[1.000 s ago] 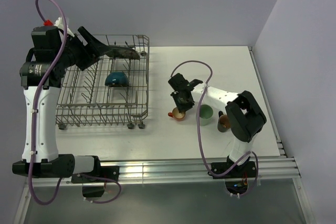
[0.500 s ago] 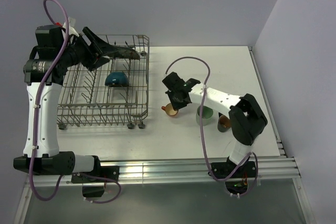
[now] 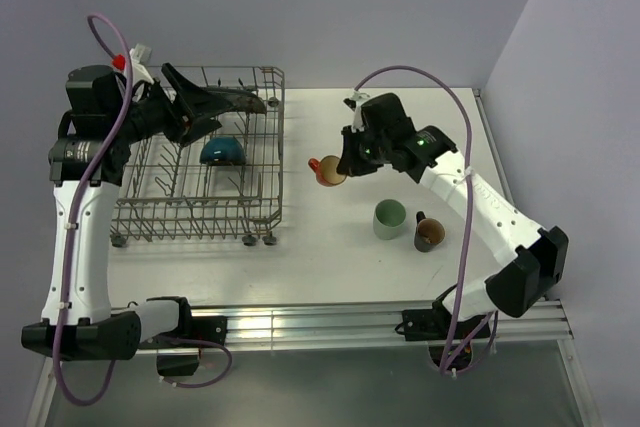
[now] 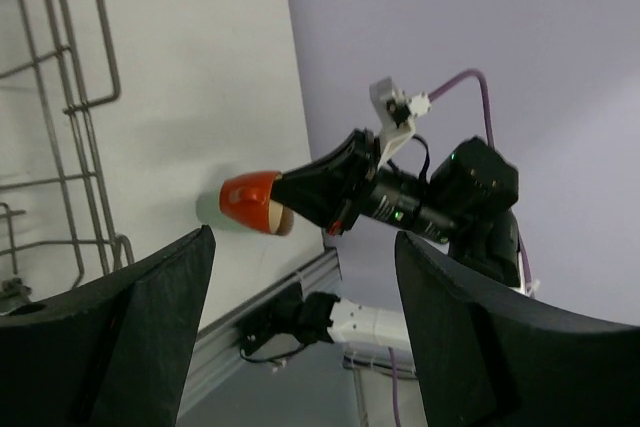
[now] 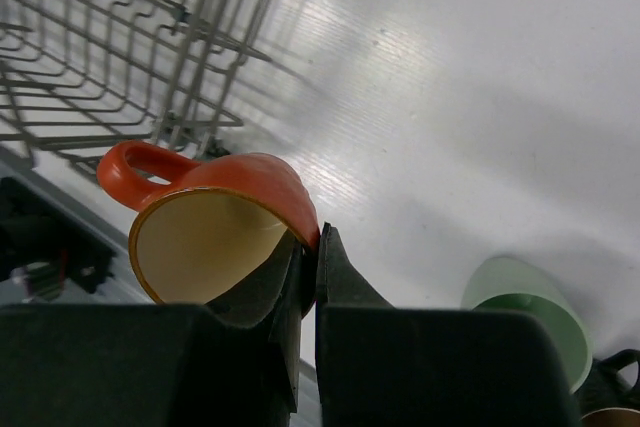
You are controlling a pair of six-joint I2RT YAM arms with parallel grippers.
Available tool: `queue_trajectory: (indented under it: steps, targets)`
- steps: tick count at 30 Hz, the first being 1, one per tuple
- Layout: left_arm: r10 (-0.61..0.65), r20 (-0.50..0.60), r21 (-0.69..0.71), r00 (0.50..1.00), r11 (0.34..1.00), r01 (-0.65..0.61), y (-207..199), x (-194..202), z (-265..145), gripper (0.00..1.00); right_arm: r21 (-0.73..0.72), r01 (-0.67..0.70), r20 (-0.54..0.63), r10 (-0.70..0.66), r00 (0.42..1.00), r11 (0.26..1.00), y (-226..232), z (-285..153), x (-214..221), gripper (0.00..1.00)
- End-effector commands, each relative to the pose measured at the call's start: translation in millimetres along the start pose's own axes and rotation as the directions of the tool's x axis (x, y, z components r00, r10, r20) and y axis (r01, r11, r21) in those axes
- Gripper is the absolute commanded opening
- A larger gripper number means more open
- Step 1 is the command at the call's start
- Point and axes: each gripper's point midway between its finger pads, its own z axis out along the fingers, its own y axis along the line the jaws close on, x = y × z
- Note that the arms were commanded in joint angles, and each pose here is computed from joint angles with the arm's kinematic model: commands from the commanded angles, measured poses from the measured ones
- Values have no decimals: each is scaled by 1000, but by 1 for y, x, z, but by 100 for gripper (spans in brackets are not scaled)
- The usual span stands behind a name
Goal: Load the mixed dishes into the dish rack
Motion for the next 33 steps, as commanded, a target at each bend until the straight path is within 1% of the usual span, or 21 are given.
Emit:
queue_trajectory:
  steps: [1, 3, 6, 7, 11, 14, 16, 17, 20, 21, 22, 23, 24, 25, 26, 27, 29, 30, 31, 32, 33]
  targets:
    - [28, -79, 135, 996, 991, -17, -18, 14, -3, 79, -146, 5, 43, 1, 999, 989, 32, -35, -20, 0]
    - [-8, -108, 137, 994, 990, 23, -18, 16, -1, 79, -180, 13, 68, 0, 998, 984, 38, -43, -25, 0]
    - [-135, -162, 115, 977, 981, 155, -20, 16, 3, 78, -229, 41, 138, -9, 990, 973, 47, -54, -34, 0]
    - [-219, -193, 89, 956, 967, 240, -18, 15, 9, 77, -240, 60, 195, -12, 981, 969, 51, -62, -43, 0]
    - [-318, -285, 127, 904, 923, 364, -39, 15, 5, 75, -244, 106, 313, -25, 949, 964, 55, -79, -63, 0]
    - [-386, -372, 142, 844, 875, 463, -51, 18, 2, 72, -245, 146, 362, -49, 931, 959, 59, -86, -73, 0]
    - [-466, -430, 101, 773, 826, 555, -49, 23, 1, 69, -236, 168, 381, -68, 922, 957, 61, -90, -79, 0]
    - [-457, -435, 118, 776, 825, 552, -51, 21, 1, 68, -229, 175, 384, -77, 920, 958, 62, -91, -80, 0]
    - [-491, -463, 88, 738, 803, 589, -50, 23, 1, 66, -186, 218, 416, -124, 901, 958, 66, -91, -83, 0]
    - [-485, -471, 89, 737, 805, 587, -53, 24, -1, 66, -129, 229, 434, -152, 888, 965, 61, -90, -86, 0]
    - [-471, -482, 87, 739, 814, 575, -51, 26, -1, 67, -123, 256, 442, -178, 879, 959, 69, -91, -83, 0]
    - [-502, -488, 48, 714, 802, 596, -47, 30, -1, 67, -106, 270, 452, -195, 871, 957, 72, -93, -84, 0]
    - [-498, -489, 44, 716, 806, 591, -48, 31, -3, 67, -84, 292, 461, -223, 859, 953, 74, -95, -84, 0]
    - [-488, -488, 45, 724, 814, 579, -46, 33, -4, 68, -49, 292, 477, -235, 847, 955, 73, -96, -87, 0]
    - [-495, -491, 37, 717, 811, 584, -45, 35, -5, 69, -53, 311, 482, -249, 840, 949, 80, -97, -85, 0]
    - [-517, -497, 20, 697, 796, 605, -42, 37, -4, 71, -36, 315, 492, -258, 831, 948, 80, -99, -86, 0]
    - [-514, -516, 33, 685, 787, 616, -48, 42, -12, 77, -21, 320, 507, -266, 820, 947, 82, -102, -88, 0]
    - [-538, -524, 25, 661, 765, 643, -46, 42, -10, 80, -14, 328, 512, -275, 814, 945, 83, -103, -89, 0]
    - [-535, -527, 37, 661, 762, 646, -51, 45, -16, 81, -12, 338, 517, -283, 808, 941, 85, -103, -90, 0]
    - [-544, -534, 33, 647, 751, 659, -51, 47, -18, 82, -1, 345, 515, -295, 805, 938, 85, -102, -90, 0]
    - [-604, -537, -12, 589, 704, 710, -46, 49, -16, 83, 6, 377, 512, -326, 795, 926, 90, -102, -89, 0]
